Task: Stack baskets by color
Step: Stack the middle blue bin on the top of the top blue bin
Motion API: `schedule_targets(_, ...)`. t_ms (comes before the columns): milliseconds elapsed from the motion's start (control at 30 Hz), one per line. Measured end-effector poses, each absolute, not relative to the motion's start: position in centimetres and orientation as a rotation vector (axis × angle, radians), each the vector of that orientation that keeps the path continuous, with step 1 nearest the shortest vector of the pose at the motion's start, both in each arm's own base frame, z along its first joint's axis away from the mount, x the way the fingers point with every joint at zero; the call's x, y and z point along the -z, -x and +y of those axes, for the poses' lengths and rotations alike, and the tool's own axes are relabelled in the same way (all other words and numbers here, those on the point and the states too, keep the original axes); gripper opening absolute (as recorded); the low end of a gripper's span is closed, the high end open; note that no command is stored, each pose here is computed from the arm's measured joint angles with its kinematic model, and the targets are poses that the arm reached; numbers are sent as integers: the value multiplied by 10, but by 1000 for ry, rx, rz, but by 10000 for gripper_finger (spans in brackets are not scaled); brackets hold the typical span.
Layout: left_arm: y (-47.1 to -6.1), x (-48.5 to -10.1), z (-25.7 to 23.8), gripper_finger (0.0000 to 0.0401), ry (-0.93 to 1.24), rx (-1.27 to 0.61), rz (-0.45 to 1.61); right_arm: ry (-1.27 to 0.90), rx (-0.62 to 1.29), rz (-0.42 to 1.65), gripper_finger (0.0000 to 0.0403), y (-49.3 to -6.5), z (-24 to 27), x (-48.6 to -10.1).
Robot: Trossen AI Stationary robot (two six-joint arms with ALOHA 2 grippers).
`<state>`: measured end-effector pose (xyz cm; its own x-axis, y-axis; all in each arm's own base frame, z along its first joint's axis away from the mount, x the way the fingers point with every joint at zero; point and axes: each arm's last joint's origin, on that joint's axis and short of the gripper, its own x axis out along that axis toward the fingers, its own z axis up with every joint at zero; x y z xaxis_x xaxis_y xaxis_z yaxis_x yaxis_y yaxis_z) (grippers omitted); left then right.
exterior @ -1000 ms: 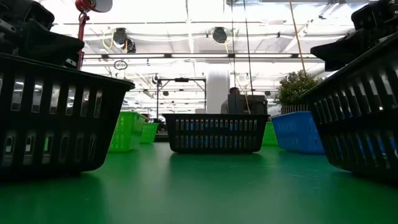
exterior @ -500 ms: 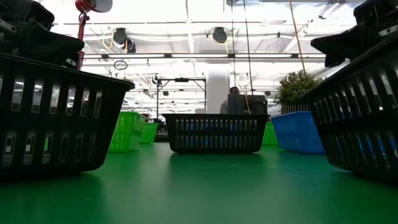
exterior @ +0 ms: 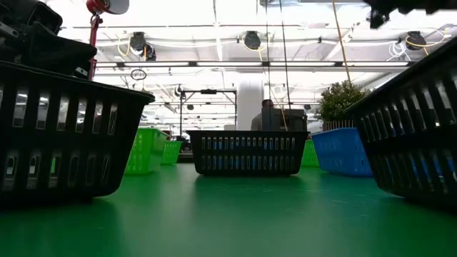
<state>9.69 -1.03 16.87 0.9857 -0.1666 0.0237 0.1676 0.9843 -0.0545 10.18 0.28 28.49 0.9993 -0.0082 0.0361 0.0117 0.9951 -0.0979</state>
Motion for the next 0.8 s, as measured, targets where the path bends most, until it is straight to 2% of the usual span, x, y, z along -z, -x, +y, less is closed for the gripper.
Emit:
schedule_targets(567, -97, -169, -10, 33, 56, 168, -19, 94, 3, 92, 0, -124, 4, -440)
schedule_targets(800, -97, -169, -10, 33, 56, 168, -19, 70, 2, 155, 0, -139, 4, -484)
